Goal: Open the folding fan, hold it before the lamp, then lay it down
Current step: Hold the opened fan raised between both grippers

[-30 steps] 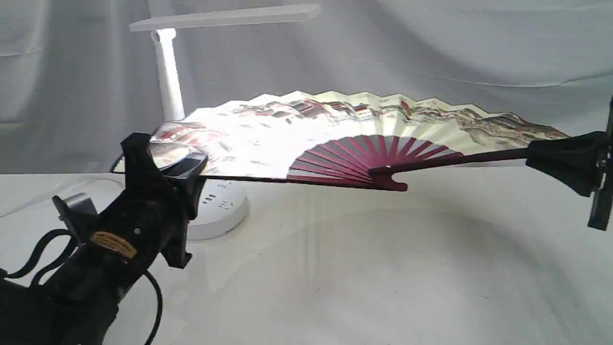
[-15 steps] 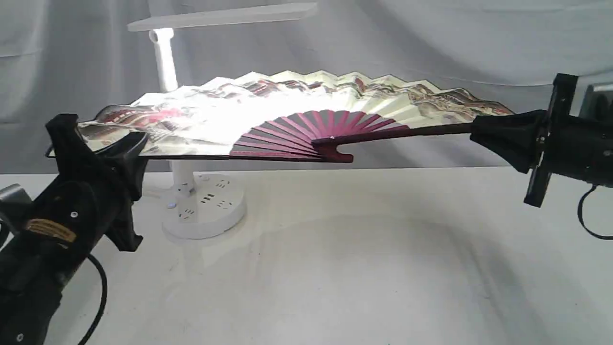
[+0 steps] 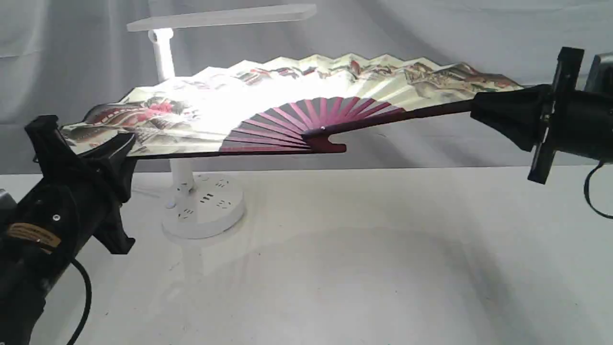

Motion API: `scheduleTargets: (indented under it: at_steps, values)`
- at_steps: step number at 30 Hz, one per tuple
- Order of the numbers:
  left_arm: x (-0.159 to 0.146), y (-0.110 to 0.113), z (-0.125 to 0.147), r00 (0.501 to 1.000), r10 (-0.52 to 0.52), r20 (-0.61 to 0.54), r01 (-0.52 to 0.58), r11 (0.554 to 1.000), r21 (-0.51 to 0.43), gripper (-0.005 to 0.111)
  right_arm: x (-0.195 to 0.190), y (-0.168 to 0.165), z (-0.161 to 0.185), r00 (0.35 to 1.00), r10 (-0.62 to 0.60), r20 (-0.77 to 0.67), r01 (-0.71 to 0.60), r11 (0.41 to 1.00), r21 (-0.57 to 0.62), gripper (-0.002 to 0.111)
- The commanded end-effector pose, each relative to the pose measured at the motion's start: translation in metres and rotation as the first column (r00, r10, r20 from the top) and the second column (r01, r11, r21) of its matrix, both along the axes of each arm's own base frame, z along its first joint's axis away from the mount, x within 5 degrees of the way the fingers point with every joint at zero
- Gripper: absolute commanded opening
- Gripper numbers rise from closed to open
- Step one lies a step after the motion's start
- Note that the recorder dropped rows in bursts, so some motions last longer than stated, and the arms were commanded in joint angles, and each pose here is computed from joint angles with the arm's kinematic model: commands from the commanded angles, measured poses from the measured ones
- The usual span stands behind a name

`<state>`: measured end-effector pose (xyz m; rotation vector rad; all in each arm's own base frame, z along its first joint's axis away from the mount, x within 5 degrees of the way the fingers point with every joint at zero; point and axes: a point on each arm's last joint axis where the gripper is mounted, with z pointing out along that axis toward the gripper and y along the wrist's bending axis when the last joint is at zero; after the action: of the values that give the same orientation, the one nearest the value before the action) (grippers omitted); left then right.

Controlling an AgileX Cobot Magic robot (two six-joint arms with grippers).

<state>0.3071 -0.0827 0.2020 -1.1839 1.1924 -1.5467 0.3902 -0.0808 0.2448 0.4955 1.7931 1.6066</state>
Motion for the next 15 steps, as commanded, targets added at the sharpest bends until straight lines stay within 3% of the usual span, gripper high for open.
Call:
scheduleTargets:
  at_steps: [1,15]
  values:
    - [-0.002,0.018,0.021,0.989,0.121,0.088,-0.104,0.979,-0.173,0.0,-0.003,-0.008,0.011,0.998,-0.055,0.025,0.057,0.996,-0.065,0.0]
    - [-0.007,0.02,0.038,0.984,0.125,0.123,-0.099,0.975,-0.201,0.0,-0.009,-0.006,0.029,0.997,-0.056,0.047,0.059,0.996,-0.063,0.0]
